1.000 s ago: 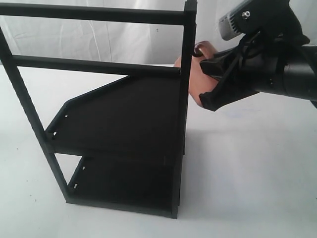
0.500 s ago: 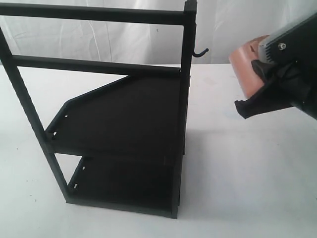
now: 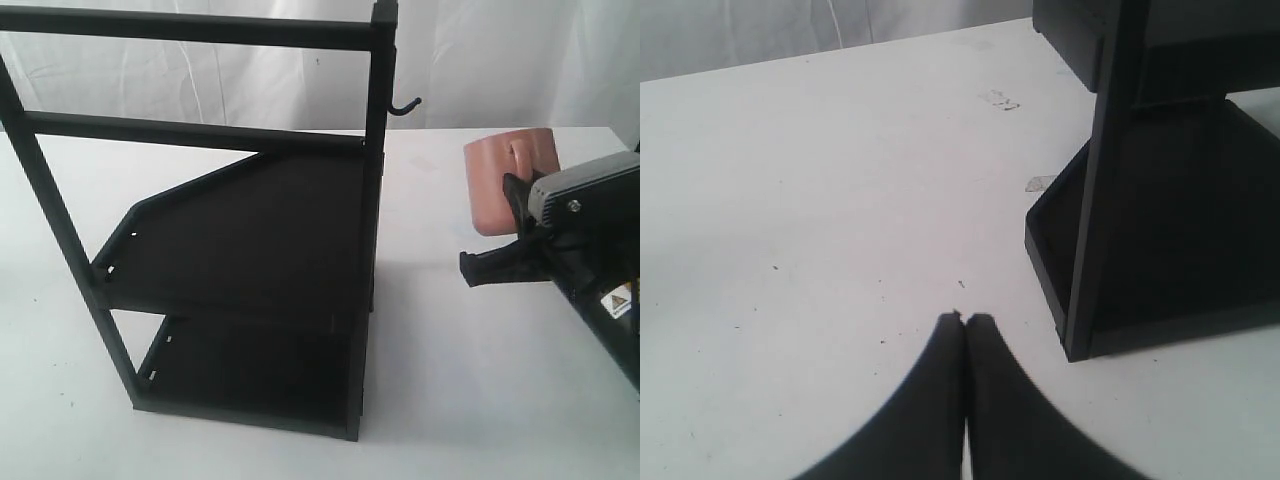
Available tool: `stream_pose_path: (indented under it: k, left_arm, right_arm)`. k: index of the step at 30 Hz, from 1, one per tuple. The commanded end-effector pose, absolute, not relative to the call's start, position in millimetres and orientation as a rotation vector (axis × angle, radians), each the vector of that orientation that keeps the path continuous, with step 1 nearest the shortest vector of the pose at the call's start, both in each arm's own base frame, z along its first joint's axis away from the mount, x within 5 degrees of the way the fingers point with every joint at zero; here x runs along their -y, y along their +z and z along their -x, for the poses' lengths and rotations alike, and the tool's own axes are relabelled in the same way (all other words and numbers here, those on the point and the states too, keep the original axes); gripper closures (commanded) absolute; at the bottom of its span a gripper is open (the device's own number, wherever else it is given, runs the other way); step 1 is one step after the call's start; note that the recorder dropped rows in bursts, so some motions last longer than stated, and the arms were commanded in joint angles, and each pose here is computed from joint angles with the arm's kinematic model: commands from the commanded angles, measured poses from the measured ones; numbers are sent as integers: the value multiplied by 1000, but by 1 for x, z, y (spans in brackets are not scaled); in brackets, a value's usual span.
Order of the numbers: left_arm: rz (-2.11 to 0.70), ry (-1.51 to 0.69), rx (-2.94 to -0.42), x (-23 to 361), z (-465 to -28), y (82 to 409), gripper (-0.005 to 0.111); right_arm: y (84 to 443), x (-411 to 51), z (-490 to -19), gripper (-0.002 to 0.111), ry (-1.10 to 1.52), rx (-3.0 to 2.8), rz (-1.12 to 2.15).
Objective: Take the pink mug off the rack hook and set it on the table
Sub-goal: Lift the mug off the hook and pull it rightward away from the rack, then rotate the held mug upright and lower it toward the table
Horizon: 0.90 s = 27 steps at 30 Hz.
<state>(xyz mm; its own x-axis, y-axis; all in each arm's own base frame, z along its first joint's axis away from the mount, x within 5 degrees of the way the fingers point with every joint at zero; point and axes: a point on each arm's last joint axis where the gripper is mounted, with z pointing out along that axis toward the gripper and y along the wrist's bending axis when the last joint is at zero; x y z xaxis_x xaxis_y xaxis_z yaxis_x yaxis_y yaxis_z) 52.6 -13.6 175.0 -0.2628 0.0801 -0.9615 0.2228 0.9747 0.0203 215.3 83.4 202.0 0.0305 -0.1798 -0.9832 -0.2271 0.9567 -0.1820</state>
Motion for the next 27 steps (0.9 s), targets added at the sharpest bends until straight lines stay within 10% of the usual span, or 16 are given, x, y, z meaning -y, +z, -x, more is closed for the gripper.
stream_pose_path:
  k: [1, 27]
  left_arm:
    - [-211, -142, -1837, 13, -52, 174, 107]
    - [-211, -142, -1837, 13, -52, 174, 107]
  right_arm:
    - [184, -84, -225, 108, 13, -1524, 271]
    - [139, -62, -341, 108, -96, -1599, 117]
